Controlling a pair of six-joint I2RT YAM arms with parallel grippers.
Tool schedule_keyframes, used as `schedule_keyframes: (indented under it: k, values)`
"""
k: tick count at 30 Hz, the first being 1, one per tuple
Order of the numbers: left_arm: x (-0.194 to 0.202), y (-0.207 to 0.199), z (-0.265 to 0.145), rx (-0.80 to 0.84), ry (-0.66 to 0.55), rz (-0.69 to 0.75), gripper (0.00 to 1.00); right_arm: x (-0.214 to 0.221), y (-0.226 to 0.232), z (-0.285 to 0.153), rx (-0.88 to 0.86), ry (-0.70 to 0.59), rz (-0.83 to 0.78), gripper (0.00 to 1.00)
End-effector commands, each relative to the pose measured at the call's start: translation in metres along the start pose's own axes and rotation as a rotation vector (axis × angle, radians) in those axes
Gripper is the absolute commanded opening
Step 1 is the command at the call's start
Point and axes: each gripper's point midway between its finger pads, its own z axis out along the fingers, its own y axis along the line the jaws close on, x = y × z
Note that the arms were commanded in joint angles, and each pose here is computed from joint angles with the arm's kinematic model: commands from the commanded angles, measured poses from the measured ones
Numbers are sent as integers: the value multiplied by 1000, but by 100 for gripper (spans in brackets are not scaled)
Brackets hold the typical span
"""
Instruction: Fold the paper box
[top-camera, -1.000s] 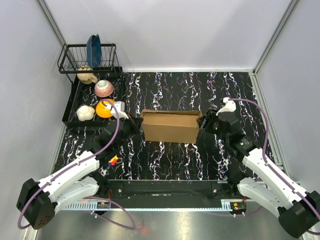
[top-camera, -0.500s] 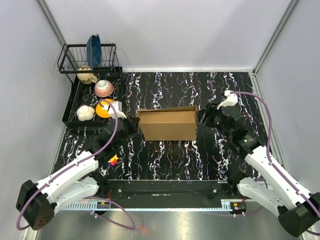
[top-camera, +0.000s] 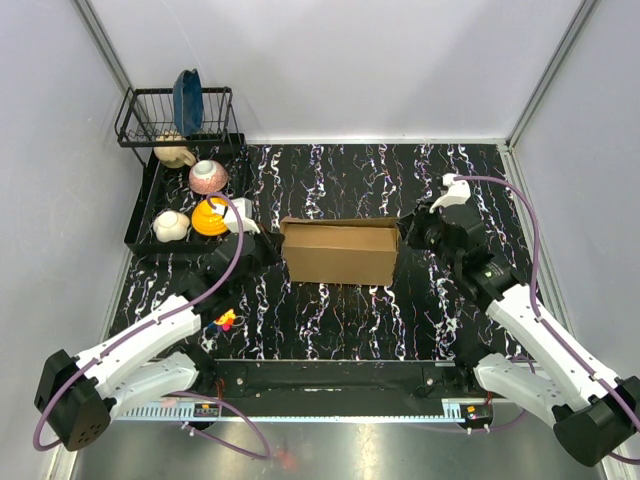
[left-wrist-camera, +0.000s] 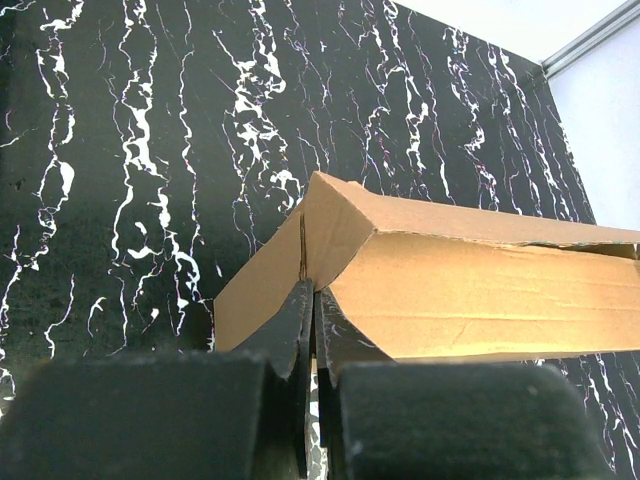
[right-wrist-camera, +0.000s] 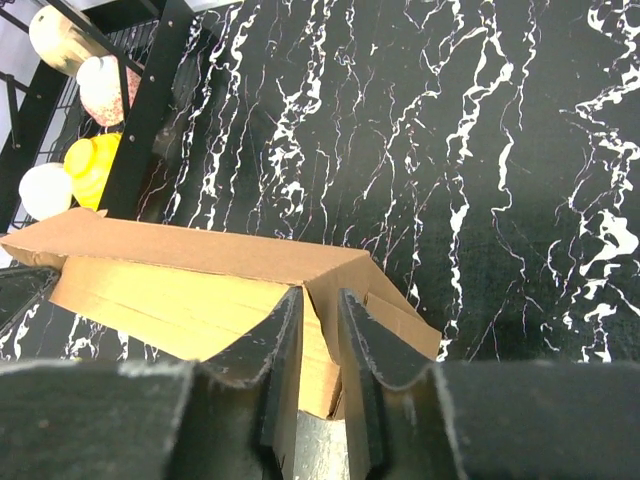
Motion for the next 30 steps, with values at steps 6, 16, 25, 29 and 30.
schedule_keyframes:
  k: [6,16,25,29,30]
  values:
    - [25,25,-4,-104,101,72,0,-9,-4,-2,36,-11,-52,29]
    - [23,21,-4,-96,101,55,0,7,-16,2,69,20,-66,16]
    - [21,17,-6,-90,99,45,0,27,-29,5,101,55,-69,25]
    - [20,16,-7,-90,98,43,0,32,-31,3,103,64,-60,28]
    - [19,15,-7,-88,96,42,0,32,-31,4,103,64,-61,28]
